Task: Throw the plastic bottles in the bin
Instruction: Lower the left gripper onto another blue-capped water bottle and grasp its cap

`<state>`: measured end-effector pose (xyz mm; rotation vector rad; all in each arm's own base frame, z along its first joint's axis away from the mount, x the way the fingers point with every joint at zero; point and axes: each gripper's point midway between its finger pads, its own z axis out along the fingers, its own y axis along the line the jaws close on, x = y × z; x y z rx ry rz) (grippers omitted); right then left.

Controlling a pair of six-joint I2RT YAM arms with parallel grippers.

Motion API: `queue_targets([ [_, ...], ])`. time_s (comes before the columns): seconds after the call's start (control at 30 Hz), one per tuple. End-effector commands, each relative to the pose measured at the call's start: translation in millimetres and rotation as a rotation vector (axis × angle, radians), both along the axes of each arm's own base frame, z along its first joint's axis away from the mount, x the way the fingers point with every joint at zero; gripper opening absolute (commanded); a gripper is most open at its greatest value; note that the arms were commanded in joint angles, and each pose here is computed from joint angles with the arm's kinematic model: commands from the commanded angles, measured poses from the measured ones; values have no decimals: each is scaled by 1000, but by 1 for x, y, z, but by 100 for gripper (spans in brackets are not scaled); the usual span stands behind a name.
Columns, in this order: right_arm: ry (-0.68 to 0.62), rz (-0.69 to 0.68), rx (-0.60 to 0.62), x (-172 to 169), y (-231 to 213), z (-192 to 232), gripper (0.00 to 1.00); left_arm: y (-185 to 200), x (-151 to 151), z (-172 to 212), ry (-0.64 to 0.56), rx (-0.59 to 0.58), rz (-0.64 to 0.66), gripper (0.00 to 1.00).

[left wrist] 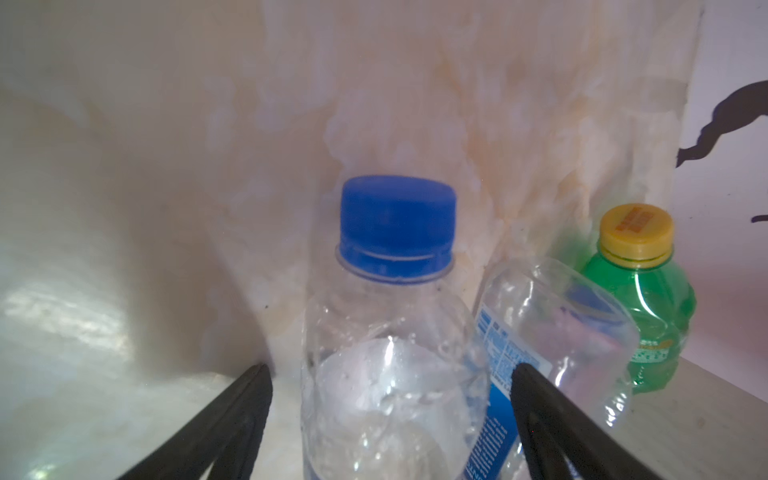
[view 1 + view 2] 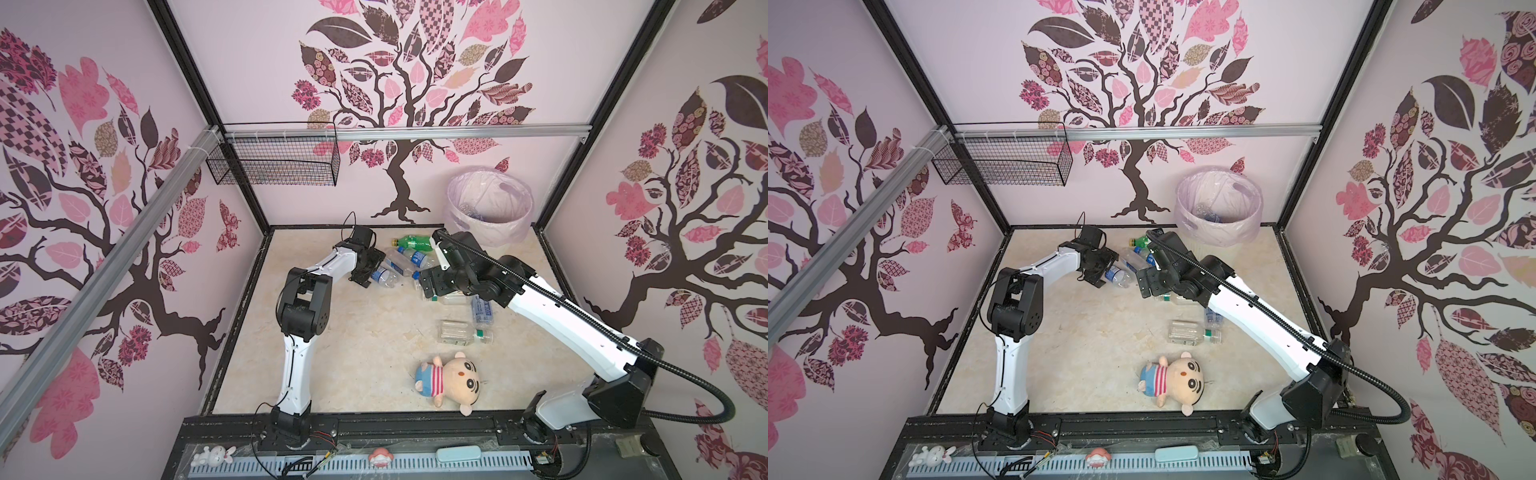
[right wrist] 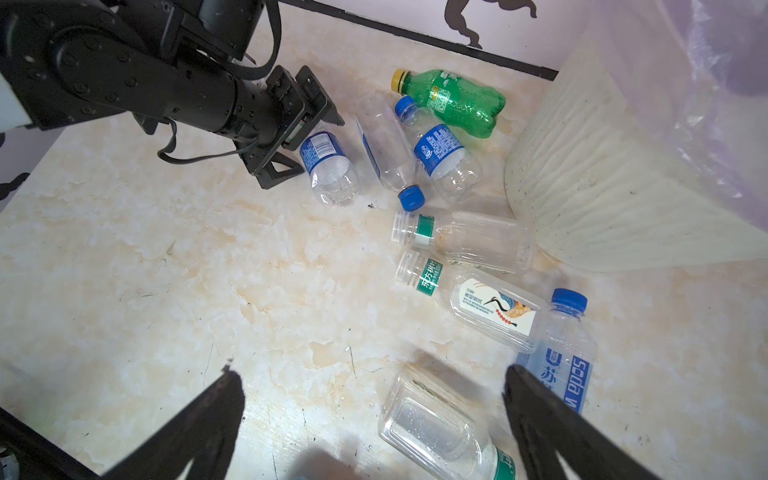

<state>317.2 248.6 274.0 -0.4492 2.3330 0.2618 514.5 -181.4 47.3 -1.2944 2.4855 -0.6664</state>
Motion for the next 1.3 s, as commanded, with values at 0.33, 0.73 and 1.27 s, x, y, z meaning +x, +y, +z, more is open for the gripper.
queue_targets([
  [0.33, 33, 96, 70, 3, 32, 2, 100, 16, 15, -16, -11, 36, -43, 75],
  [0.73, 56, 63, 113, 8, 39, -1, 100, 31, -2, -14, -5, 32, -109, 53],
  [1.27, 90, 85, 198, 10, 56, 1, 100, 9, -63, 89, -117, -90, -239, 47],
])
